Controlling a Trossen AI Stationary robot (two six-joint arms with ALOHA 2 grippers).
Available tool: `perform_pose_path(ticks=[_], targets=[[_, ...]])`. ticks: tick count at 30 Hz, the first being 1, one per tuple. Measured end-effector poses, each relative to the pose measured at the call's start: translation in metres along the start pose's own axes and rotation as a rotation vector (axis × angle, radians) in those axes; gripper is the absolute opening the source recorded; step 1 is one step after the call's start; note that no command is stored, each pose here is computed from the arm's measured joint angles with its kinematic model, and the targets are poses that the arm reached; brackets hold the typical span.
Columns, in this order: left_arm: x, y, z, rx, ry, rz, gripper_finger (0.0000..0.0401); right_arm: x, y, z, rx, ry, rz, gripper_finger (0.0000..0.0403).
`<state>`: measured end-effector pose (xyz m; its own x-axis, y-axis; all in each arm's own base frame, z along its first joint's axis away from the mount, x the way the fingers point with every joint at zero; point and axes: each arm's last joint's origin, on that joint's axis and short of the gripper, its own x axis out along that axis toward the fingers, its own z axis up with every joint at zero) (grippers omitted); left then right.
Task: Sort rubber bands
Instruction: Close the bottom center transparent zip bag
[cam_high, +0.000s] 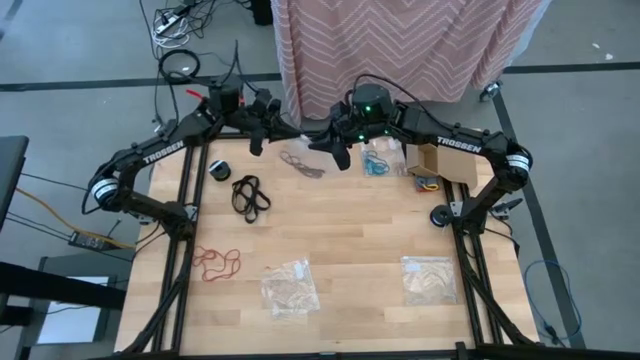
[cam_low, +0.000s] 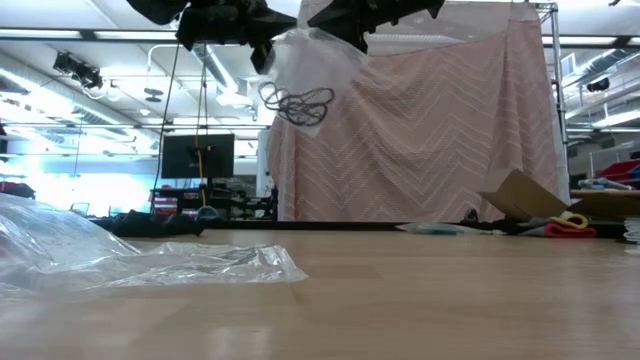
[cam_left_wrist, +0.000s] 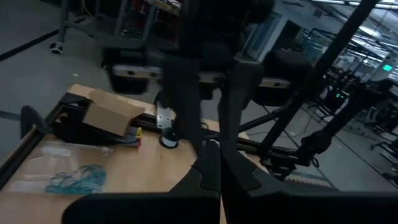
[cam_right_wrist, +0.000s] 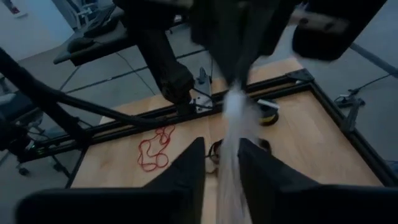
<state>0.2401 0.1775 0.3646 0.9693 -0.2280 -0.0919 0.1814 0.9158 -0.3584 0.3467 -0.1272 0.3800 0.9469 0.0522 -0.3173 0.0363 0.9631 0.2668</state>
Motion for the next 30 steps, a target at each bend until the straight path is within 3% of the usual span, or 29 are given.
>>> perform_pose_path(ticks=[5,9,13,20,23,30], targets=[[0.012,-0.002,-0.005,-0.01,0.022,-0.019,0.0,0.0,-0.002,0.003,0.018,-0.028,-0.031,0.0135],[0.021,-0.001,-0.009,-0.013,0.031,-0.022,0.0,0.0,-0.001,0.003,0.018,-0.029,-0.021,0.0135],[0.024,-0.002,-0.008,0.003,0.016,-0.012,0.0,0.0,-0.001,0.0,0.029,-0.002,-0.02,0.0107],[0.024,-0.002,-0.007,-0.009,0.008,-0.017,0.0,0.0,-0.001,-0.001,0.033,0.014,-0.003,0.0023],[0.026,-0.003,-0.007,-0.01,0.011,-0.024,0.0,0.0,-0.001,-0.001,0.016,0.01,0.007,0.0011],[0.026,-0.003,-0.009,-0.021,0.022,-0.031,0.0,0.0,-0.001,0.0,0.037,0.004,0.002,0.0089]])
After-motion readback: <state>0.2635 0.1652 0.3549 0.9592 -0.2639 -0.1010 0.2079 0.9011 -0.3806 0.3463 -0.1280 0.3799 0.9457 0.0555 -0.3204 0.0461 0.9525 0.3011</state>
